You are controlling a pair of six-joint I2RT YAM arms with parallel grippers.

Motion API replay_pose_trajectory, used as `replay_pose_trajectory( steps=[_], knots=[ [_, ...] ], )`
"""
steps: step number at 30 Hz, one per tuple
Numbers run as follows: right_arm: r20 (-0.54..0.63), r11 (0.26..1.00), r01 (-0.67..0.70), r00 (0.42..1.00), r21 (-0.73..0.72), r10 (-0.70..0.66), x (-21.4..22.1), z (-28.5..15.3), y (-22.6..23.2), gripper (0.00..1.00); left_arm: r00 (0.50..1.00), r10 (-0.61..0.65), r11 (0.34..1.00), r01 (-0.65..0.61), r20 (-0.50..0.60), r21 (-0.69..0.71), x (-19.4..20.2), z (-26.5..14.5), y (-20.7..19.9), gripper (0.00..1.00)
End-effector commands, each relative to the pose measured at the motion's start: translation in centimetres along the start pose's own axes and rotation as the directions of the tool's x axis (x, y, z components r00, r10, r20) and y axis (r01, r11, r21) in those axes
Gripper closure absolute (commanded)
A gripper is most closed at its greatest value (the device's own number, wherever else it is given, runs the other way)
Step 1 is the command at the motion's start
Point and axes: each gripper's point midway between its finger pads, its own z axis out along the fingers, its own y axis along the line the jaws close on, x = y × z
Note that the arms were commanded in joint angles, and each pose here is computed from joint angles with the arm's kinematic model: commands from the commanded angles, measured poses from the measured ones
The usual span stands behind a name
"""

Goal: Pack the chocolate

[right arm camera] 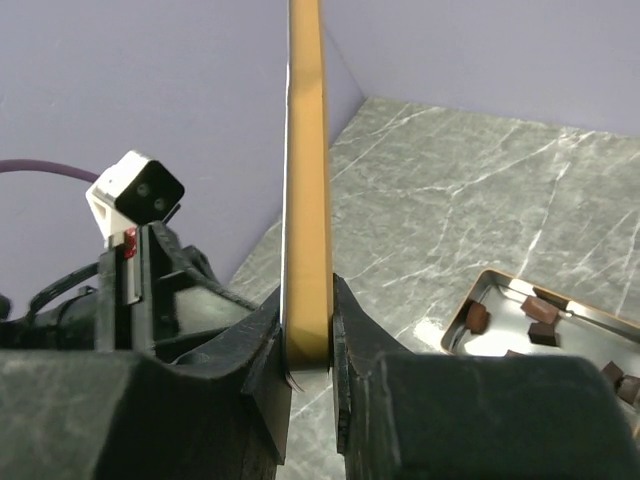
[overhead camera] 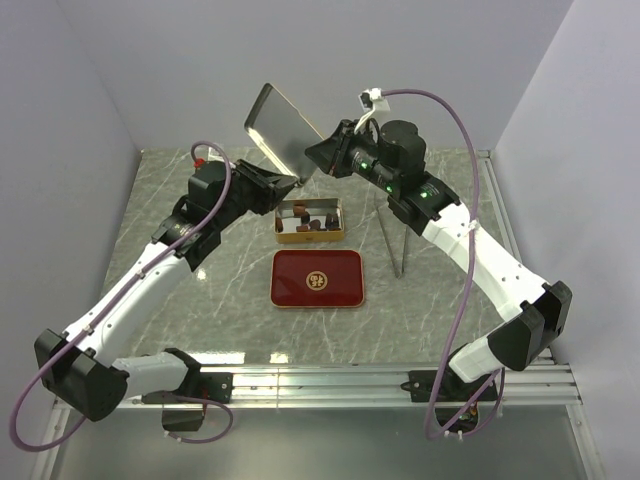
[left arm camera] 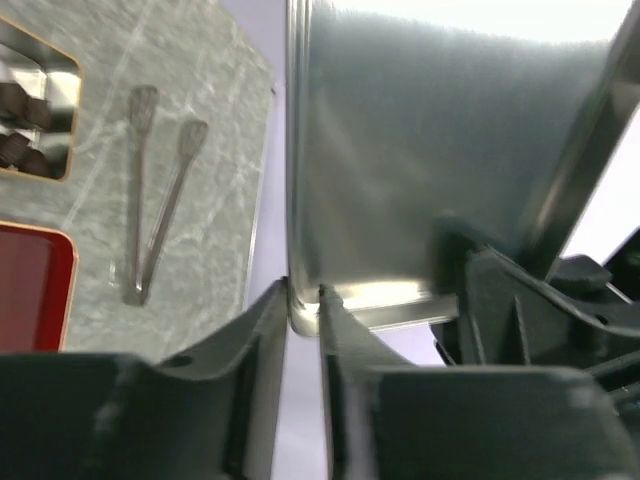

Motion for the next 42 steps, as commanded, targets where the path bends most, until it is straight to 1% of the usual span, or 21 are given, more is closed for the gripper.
replay_pose_trajectory(
  steps=[1, 2, 3, 4, 5, 6, 8, 9, 10, 12, 13, 15, 16, 18, 21, 22, 28, 32, 36, 40, 42],
  knots=[
    [0.067, 0.998, 0.052, 0.996, 0.025, -0.053, -1.6, -0.1, -0.1, 0.90, 0.999, 0.031, 0.992, -0.025, -0.044, 0.127, 0.7, -1.6, -3.6, 0.74],
    [0.070, 0.996, 0.077, 0.994, 0.033, -0.079, -1.8, -0.3, -0.2, 0.91, 0.998, 0.038, 0.993, -0.032, -0.045, 0.117, 0.6, -2.1, -3.7, 0.70],
    [0.065, 0.995, 0.089, 0.994, 0.048, -0.092, -1.7, -0.3, -0.5, 0.92, 0.998, 0.044, 0.993, -0.039, -0.045, 0.108, 0.6, -2.3, -3.6, 0.60],
    [0.067, 0.991, 0.115, 0.991, 0.067, -0.119, -1.9, -0.4, -0.9, 0.95, 0.998, 0.059, 0.993, -0.055, -0.038, 0.101, 0.3, -2.5, -3.6, 0.55],
    [0.068, 0.989, 0.128, 0.989, 0.075, -0.133, -2.0, -0.5, -1.0, 0.95, 0.998, 0.064, 0.992, -0.060, -0.030, 0.112, 0.0, -3.2, -4.2, 0.49],
    [0.066, 0.987, 0.139, 0.987, 0.085, -0.145, -2.0, -0.5, -1.2, 0.95, 0.997, 0.065, 0.994, -0.062, -0.031, 0.087, 0.0, -3.4, -3.6, 0.42],
    [0.062, 0.980, 0.169, 0.982, 0.102, -0.176, -2.1, -0.5, -1.6, 0.96, 0.997, 0.069, 0.994, -0.067, -0.019, 0.089, -0.2, -4.4, -3.8, 0.38],
    [0.063, 0.978, 0.182, 0.980, 0.100, -0.188, -2.3, -0.6, -1.6, 0.96, 0.998, 0.066, 0.995, -0.065, -0.015, 0.072, -0.4, -4.6, -3.4, 0.34],
    [0.052, 0.972, 0.211, 0.975, 0.102, -0.217, -2.3, -0.6, -1.7, 0.96, 0.998, 0.063, 0.996, -0.063, 0.000, 0.070, -0.9, -5.3, -3.4, 0.32],
    [0.039, 0.963, 0.251, 0.966, 0.101, -0.256, -2.2, -0.8, -1.7, 0.96, 0.998, 0.057, 0.998, -0.058, 0.021, 0.031, -1.5, -5.9, -2.8, 0.30],
    [0.028, 0.950, 0.296, 0.953, 0.101, -0.300, -2.1, -0.9, -1.9, 0.96, 0.997, 0.049, 0.999, -0.050, 0.053, 0.018, -2.4, -6.2, -2.7, 0.30],
    [0.004, 0.934, 0.342, 0.939, 0.100, -0.344, -1.8, -1.4, -2.1, 0.96, 0.996, 0.043, 0.999, -0.045, 0.078, 0.023, -3.4, -7.0, -3.5, 0.28],
    [-0.009, 0.918, 0.386, 0.922, 0.097, -0.387, -1.6, -1.6, -2.2, 0.96, 0.995, 0.032, 0.999, -0.034, 0.093, 0.018, -4.3, -7.0, -3.5, 0.28],
    [-0.035, 0.899, 0.429, 0.903, 0.095, -0.427, -1.1, -2.1, -2.5, 0.96, 0.996, 0.034, 0.999, -0.036, 0.086, 0.018, -4.8, -6.4, -4.1, 0.28],
    [-0.083, 0.856, 0.510, 0.860, 0.083, -0.504, 0.1, -2.8, -2.6, 0.96, 0.995, 0.050, 0.999, -0.050, 0.081, 0.002, -5.4, -4.9, -5.0, 0.27],
    [-0.084, 0.835, 0.542, 0.840, 0.094, -0.536, -0.1, -3.3, -2.7, 0.96, 0.995, 0.054, 0.999, -0.054, 0.079, -0.005, -5.6, -4.2, -5.3, 0.27],
    [-0.100, 0.776, 0.629, 0.776, 0.055, -0.622, 1.5, -4.6, -1.1, 0.96, 0.998, 0.026, 1.000, -0.025, 0.054, -0.009, -5.8, -2.0, -6.3, 0.24],
    [-0.109, 0.746, 0.663, 0.747, 0.060, -0.656, 2.2, -5.0, -0.6, 0.96, 0.999, 0.012, 0.998, -0.010, 0.039, -0.059, -5.8, -0.6, -5.2, 0.21],
    [-0.123, 0.713, 0.700, 0.711, 0.038, -0.692, 3.2, -5.1, 0.1, 0.96, 0.999, -0.008, 0.998, 0.012, 0.052, -0.069, -5.9, -0.7, -4.9, 0.20],
    [-0.150, 0.662, 0.749, 0.657, 0.019, -0.739, 4.3, -5.0, 0.2, 0.96, 0.997, -0.008, 0.995, 0.015, 0.074, -0.094, -6.3, -0.9, -4.3, 0.19],
    [-0.148, 0.649, 0.761, 0.643, 0.015, -0.751, 4.7, -5.0, 0.5, 0.96, 0.997, -0.007, 0.995, 0.015, 0.074, -0.102, -6.2, -1.0, -4.0, 0.18]
  ],
)
